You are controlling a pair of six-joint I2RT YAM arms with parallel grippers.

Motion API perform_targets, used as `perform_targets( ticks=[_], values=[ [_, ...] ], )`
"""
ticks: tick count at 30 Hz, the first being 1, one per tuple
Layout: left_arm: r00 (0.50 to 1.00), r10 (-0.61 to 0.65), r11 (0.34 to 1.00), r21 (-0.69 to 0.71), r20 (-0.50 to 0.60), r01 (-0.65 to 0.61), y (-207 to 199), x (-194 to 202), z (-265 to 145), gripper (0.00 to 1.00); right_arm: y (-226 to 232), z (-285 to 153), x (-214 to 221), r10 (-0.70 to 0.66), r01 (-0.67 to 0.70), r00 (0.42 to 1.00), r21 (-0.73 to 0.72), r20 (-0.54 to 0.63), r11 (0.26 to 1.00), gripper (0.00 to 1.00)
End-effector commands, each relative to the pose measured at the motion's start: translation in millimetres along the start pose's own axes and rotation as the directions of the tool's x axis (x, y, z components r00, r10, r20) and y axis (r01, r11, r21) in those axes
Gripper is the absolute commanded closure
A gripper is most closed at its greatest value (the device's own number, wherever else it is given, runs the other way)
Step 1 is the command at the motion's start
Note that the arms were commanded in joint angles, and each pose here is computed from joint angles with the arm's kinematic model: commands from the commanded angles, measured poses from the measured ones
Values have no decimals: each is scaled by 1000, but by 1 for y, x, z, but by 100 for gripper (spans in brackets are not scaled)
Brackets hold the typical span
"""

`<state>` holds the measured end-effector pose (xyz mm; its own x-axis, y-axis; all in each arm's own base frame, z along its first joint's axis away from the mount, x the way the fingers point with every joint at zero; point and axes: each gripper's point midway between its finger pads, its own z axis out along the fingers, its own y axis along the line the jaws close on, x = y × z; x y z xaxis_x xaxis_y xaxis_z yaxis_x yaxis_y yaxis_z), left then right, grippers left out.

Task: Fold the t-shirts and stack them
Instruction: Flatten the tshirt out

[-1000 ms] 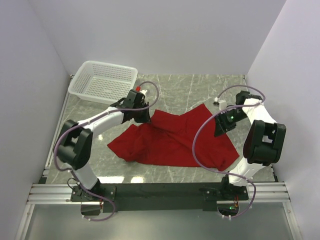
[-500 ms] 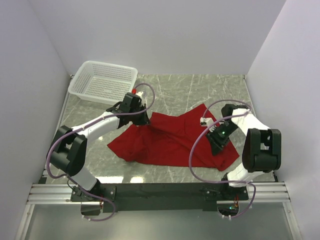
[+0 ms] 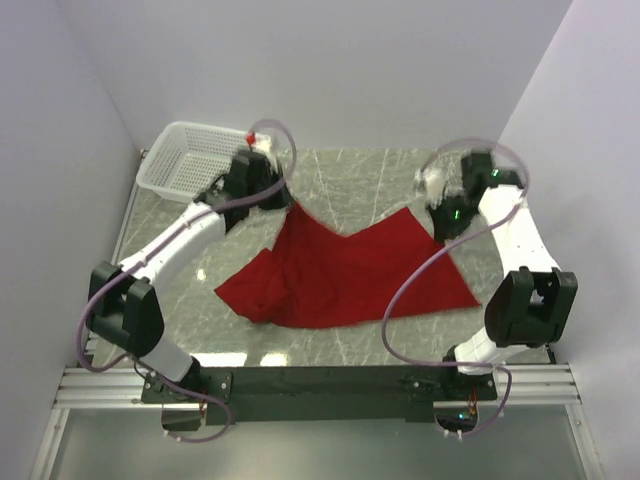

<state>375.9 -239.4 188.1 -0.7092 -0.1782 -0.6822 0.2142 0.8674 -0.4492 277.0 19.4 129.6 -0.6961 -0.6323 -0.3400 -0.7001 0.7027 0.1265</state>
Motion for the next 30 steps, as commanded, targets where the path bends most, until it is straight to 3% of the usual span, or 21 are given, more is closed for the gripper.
perform_targets(
  ticks=[1, 3, 4, 6, 9, 13, 16, 19, 20, 21, 22, 23, 24, 26, 27, 29, 30],
  values=[
    [941, 19, 996, 80, 338, -49, -46, -133, -41, 99, -33, -80, -84, -15, -41, 960, 195, 278, 980, 100],
    [921, 16, 994, 95, 390, -58, -57, -165, -39, 100, -54, -137, -128, -40, -106, 910, 326, 412, 939, 100],
    [880, 7, 987, 136, 475, -81, -80, -204, -61, 99, -70, -157, -149, -67, -139, 878, 386, 473, 912, 100],
    [848, -9, 982, 165, 530, -93, -95, -237, -61, 100, -87, -221, -181, -126, -236, 796, 495, 592, 836, 100],
    [695, -84, 937, 295, 714, -189, -154, -316, -140, 100, -86, -320, -214, -281, -348, 633, 589, 721, 729, 100],
    [542, -167, 887, 366, 823, -282, -185, -343, -223, 99, -48, -435, -214, -504, -447, 420, 655, 755, 609, 100],
    [473, -166, 866, 357, 865, -349, -188, -332, -269, 99, -21, -455, -193, -574, -427, 391, 694, 719, 579, 100],
    [521, -109, 870, 335, 847, -362, -175, -298, -265, 99, -12, -409, -167, -553, -314, 489, 727, 675, 610, 100],
    [555, -86, 867, 336, 828, -367, -171, -285, -257, 99, -24, -356, -157, -495, -238, 563, 703, 662, 670, 100],
    [612, -55, 877, 332, 789, -348, -157, -259, -237, 99, -10, -344, -142, -537, -172, 582, 737, 611, 653, 100],
    [658, -36, 880, 335, 752, -335, -149, -240, -223, 99, -20, -275, -120, -456, -99, 672, 681, 583, 725, 100],
    [696, -23, 882, 342, 718, -323, -141, -220, -211, 99, -12, -245, -107, -459, -26, 696, 659, 552, 752, 100],
    [772, -12, 885, 366, 636, -289, -124, -178, -187, 99, 0, -229, -89, -506, 50, 705, 677, 497, 734, 100],
    [846, -16, 893, 388, 532, -227, -104, -132, -163, 99, 12, -137, -39, -404, 154, 813, 516, 418, 843, 100],
    [908, -39, 894, 421, 418, -156, -88, -84, -145, 99, 20, -113, -23, -418, 223, 828, 465, 373, 857, 100],
    [962, -71, 911, 411, 262, -44, -67, -29, -123, 99, 43, -49, 25, -325, 248, 898, 269, 296, 931, 100],
    [983, -112, 916, 399, 143, 47, -54, 16, -111, 99, 50, -33, 38, -333, 278, 904, 223, 270, 934, 100]
  ],
)
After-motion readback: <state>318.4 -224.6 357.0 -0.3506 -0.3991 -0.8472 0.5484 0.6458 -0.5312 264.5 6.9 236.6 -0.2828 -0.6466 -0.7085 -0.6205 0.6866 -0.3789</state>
